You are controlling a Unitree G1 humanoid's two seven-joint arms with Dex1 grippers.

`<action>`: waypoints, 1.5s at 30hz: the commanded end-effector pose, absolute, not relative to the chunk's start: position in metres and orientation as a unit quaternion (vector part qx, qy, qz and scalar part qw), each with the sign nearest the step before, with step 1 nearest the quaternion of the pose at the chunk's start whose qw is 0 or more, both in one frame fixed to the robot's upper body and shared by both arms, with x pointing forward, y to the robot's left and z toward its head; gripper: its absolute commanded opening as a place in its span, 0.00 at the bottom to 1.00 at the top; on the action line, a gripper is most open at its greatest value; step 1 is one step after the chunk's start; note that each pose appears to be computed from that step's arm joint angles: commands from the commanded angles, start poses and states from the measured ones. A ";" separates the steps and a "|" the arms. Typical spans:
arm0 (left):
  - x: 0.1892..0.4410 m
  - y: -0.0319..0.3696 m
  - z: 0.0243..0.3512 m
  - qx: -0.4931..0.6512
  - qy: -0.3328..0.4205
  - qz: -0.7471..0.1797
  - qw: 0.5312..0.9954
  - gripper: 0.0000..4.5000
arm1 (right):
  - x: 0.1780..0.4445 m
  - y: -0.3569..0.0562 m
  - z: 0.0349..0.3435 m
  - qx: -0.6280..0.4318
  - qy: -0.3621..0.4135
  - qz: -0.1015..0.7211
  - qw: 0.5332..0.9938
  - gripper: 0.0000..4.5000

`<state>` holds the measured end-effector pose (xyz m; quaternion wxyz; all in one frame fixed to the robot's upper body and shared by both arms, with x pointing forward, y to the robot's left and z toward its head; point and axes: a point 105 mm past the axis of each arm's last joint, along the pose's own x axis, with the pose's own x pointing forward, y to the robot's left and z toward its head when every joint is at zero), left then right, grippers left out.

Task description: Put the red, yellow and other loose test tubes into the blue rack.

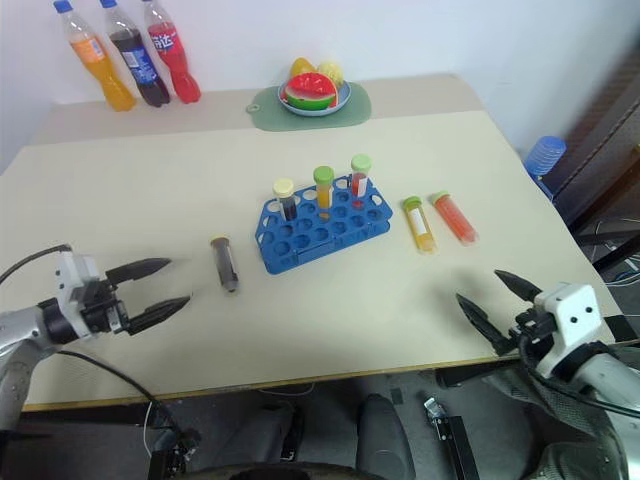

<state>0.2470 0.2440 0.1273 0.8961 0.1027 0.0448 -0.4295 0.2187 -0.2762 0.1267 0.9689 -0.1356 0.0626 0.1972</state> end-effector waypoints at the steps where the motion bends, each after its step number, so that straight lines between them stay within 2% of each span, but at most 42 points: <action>1: 0.248 0.242 0.137 0.123 0.040 -0.438 0.890 0.98 | 0.217 -0.275 0.140 -0.149 0.045 0.201 0.967 0.88; 8: 0.257 0.235 0.141 0.110 0.026 -0.447 0.887 0.98 | 0.220 -0.272 0.140 -0.149 0.041 0.202 0.967 0.88; 15: 0.254 0.221 0.141 0.108 0.031 -0.496 0.861 0.98 | 0.224 -0.263 0.145 -0.142 0.024 0.209 0.967 0.88; 20: 0.253 0.205 0.146 0.107 0.020 -0.526 0.843 0.98 | 0.238 -0.259 0.155 -0.119 0.022 0.213 0.970 0.88; 25: 0.248 0.179 0.148 0.115 0.009 -0.561 0.820 0.98 | 0.277 -0.277 0.167 -0.156 0.091 0.152 0.972 0.88; 31: 0.243 0.157 0.155 0.112 -0.008 -0.583 0.805 0.98 | 0.326 -0.282 0.180 -0.119 0.175 0.149 0.966 0.88; 38: 0.238 0.145 0.156 0.099 -0.014 -0.588 0.803 0.98 | 0.374 -0.286 0.173 -0.108 0.274 0.155 0.943 0.88; 41: 0.231 0.145 0.152 0.098 -0.008 -0.583 0.807 0.98 | 0.397 -0.287 0.171 -0.104 0.290 0.152 0.939 0.88; 45: 0.224 0.146 0.153 0.093 -0.004 -0.573 0.814 0.98 | 0.411 -0.289 0.166 -0.133 0.308 0.156 0.929 0.88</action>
